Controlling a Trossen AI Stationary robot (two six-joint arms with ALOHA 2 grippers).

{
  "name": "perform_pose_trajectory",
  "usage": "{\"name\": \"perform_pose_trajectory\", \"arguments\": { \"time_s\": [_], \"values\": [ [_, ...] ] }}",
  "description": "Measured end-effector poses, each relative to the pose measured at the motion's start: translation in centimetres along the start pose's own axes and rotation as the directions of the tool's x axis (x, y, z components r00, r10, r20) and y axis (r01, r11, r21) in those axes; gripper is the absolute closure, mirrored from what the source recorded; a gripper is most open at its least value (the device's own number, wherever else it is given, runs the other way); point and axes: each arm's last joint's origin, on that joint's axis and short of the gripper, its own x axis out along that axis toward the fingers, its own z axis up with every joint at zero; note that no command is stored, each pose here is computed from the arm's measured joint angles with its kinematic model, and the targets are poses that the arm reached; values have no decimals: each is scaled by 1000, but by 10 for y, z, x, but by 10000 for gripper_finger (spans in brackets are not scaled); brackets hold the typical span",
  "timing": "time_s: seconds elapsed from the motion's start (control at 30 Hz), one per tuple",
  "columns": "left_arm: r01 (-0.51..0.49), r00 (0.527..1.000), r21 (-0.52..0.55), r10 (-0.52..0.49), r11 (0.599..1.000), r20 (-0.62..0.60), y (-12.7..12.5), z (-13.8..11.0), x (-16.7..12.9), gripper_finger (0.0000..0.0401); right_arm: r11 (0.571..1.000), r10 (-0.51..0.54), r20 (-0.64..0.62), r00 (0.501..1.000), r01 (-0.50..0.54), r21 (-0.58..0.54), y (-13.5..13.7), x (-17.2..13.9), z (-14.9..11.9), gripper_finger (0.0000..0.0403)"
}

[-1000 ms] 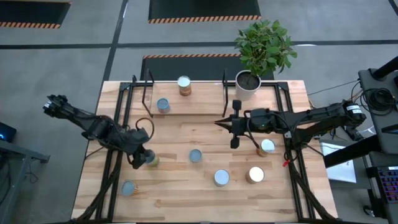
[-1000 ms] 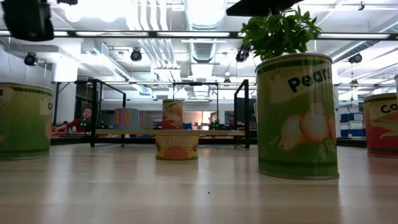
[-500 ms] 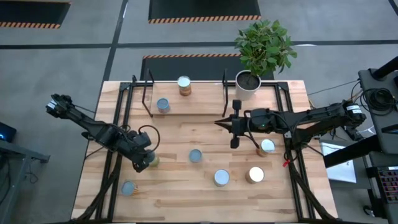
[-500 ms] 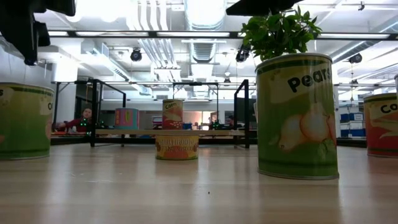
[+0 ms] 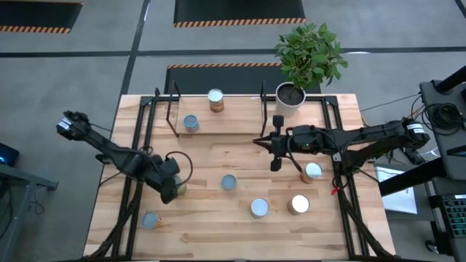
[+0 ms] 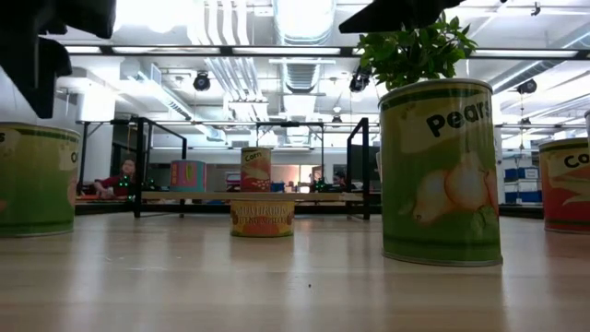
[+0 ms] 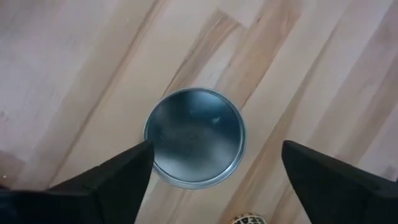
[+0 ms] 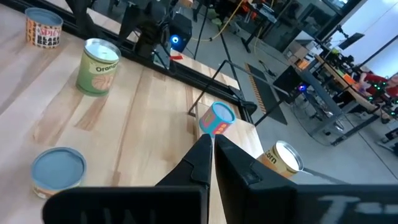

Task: Pick and place cans onto a shelf
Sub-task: Put the canned oranges on the shelf

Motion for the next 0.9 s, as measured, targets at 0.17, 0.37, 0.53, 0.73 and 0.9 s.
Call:
{"name": "perform_pose_trajectory", "arguments": {
  "time_s": [0.17,0.37,0.53,0.73,0.9],
  "values": [
    [-50,998,-12,49,999,-30,-4,-1,9,50,1000,-1,2,1000,1,10,0,0,0,394],
    [-93,995,-110,87,990,-51,-9,-2,18,50,999,-7,14,1000,6,35,-1,0,1,394],
    [-107,991,-157,92,982,-102,-13,-4,23,50,999,-7,15,1000,6,41,-1,0,1,394],
    [-139,987,-265,110,954,-121,-11,-5,24,50,1000,-4,8,1000,3,31,0,0,1,394],
    [-155,986,-310,128,938,-105,-10,-5,24,53,1000,-2,5,1000,2,24,0,0,1,394]
  ]
}}
